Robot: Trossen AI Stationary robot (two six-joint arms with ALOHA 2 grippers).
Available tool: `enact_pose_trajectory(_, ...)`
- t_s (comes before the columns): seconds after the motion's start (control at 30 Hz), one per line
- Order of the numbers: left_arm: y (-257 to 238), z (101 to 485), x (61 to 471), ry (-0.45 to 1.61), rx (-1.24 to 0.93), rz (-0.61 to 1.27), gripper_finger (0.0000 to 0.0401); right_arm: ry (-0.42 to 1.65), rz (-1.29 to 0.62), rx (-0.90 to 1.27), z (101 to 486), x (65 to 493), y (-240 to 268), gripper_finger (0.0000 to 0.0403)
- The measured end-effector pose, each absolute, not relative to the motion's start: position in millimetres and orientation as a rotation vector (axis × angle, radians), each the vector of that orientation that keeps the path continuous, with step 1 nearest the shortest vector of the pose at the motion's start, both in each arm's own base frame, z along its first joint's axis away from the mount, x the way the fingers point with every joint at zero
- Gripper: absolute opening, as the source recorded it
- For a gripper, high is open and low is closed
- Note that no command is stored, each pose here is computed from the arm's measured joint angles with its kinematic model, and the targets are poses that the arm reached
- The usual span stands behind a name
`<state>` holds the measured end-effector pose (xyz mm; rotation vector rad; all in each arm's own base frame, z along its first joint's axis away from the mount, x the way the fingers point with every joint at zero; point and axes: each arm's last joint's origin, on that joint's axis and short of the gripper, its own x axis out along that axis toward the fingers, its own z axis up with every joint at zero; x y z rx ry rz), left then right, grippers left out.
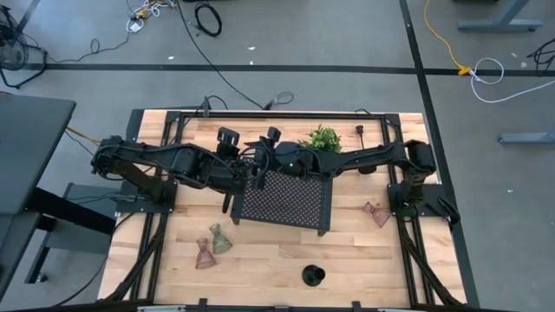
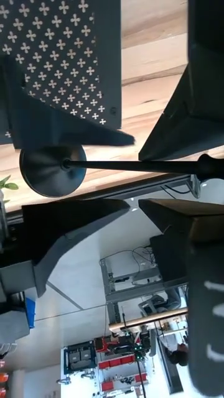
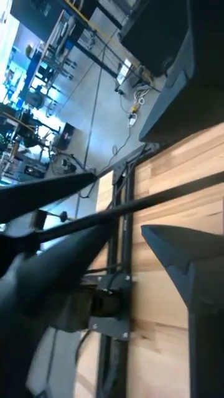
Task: Pick & Place candle stick holders
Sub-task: Put the left black metal candle holder on the shelf
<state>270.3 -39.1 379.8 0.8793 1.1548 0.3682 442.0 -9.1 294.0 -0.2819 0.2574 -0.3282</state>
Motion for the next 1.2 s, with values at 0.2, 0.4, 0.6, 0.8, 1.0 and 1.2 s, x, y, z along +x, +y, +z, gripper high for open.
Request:
enact_pose_trajectory(0.2,-39,380,270,1.153,0.878,0.369,0.011,0.279,-0.315,-0.26,291,441,-9,0.0118)
enact_pose_trajectory(0.4,-39,379,270,1.158,0.871,0.348,0.0111,0.298,-0.296,-0.274,289,441,-8,0.0017)
enact_pose_trajectory(0.6,-40,379,271,1.152,0.86,0.339,0.0111,0.32,-0.304,-0.249,287,441,-8,0.001)
enact_pose_trajectory(0.8,-40,379,272,1.15,0.871,0.316,0.0111,0.35,-0.346,-0.236,286,439,-7,0.001)
enact_pose_trajectory(1.0,-42,382,270,1.13,0.898,0.351,0.0111,0.367,-0.374,-0.242,286,438,-9,0.001)
enact_pose_trajectory(1.2,-44,402,263,1.054,0.816,0.333,0.0111,0.359,-0.449,-0.238,298,430,-16,0.001)
